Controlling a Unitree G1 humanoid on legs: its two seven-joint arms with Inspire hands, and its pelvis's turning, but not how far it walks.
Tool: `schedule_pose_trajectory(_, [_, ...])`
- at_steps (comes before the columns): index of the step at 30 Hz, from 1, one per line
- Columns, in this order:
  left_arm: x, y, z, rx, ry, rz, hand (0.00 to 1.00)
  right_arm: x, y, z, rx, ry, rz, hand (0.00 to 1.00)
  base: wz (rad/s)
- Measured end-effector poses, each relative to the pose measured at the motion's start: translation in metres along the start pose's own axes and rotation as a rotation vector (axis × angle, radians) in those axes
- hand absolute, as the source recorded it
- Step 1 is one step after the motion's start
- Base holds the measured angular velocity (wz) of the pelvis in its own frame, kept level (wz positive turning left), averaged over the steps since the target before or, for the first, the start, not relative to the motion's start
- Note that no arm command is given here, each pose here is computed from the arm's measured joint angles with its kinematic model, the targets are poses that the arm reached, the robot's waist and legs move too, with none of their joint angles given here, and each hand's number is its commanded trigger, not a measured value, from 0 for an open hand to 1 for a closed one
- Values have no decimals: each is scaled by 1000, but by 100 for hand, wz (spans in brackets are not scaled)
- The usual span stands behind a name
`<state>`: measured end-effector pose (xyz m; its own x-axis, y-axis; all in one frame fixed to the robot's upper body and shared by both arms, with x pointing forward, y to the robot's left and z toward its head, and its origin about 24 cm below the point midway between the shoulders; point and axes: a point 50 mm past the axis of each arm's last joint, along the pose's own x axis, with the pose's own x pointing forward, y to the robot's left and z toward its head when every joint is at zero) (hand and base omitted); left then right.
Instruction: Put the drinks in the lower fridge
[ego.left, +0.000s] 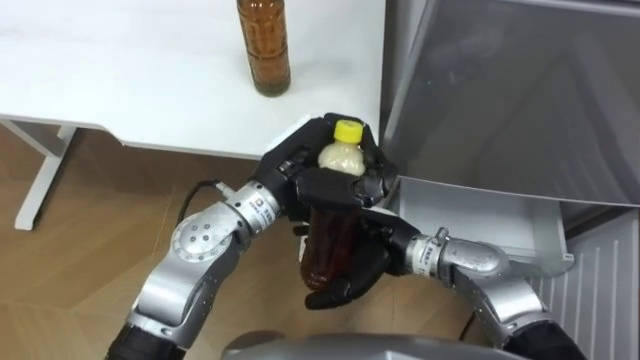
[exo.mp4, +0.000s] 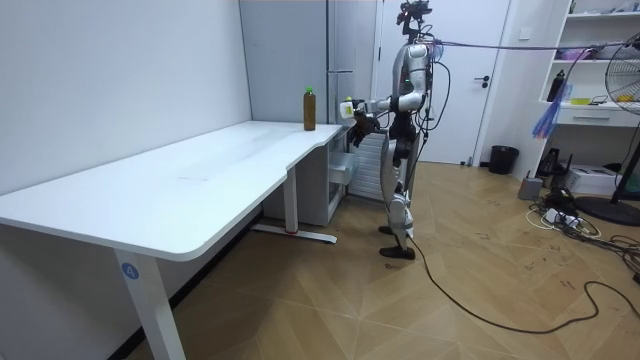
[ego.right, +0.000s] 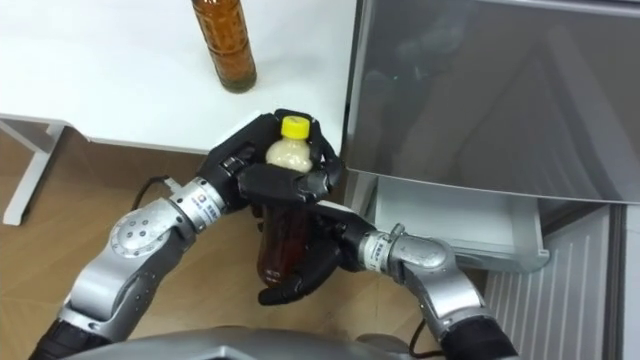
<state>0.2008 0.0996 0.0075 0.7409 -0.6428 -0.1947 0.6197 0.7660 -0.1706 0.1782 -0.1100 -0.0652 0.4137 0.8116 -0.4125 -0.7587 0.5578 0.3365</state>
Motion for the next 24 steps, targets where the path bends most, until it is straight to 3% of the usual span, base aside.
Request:
schedule_pose_trajectory(6, [0, 0, -3, 15, 19, -4, 100, 1, 1, 1, 35, -20, 10, 0, 0])
schedule_pose_trajectory(8, [0, -1, -4, 14, 20, -5, 100, 1, 1, 0, 37, -18, 10, 51, 0])
schedule_pose_trajectory(9, [0, -1, -4, 14, 20, -5, 100, 1, 1, 0, 38, -17, 10, 69, 0])
schedule_pose_trajectory(10, [0, -1, -4, 14, 21, -6, 100, 1, 1, 0, 39, -16, 11, 74, 0])
schedule_pose_trajectory(11, [0, -1, -4, 15, 23, -7, 100, 1, 1, 0, 39, -14, 11, 96, 0])
schedule_pose_trajectory(12, [0, -1, -4, 15, 23, -7, 100, 1, 1, 0, 40, -14, 12, 100, 0])
schedule_pose_trajectory(24, [-1, -1, -4, 9, 22, -3, 100, 0, 5, -6, 83, 9, 58, 100, 0])
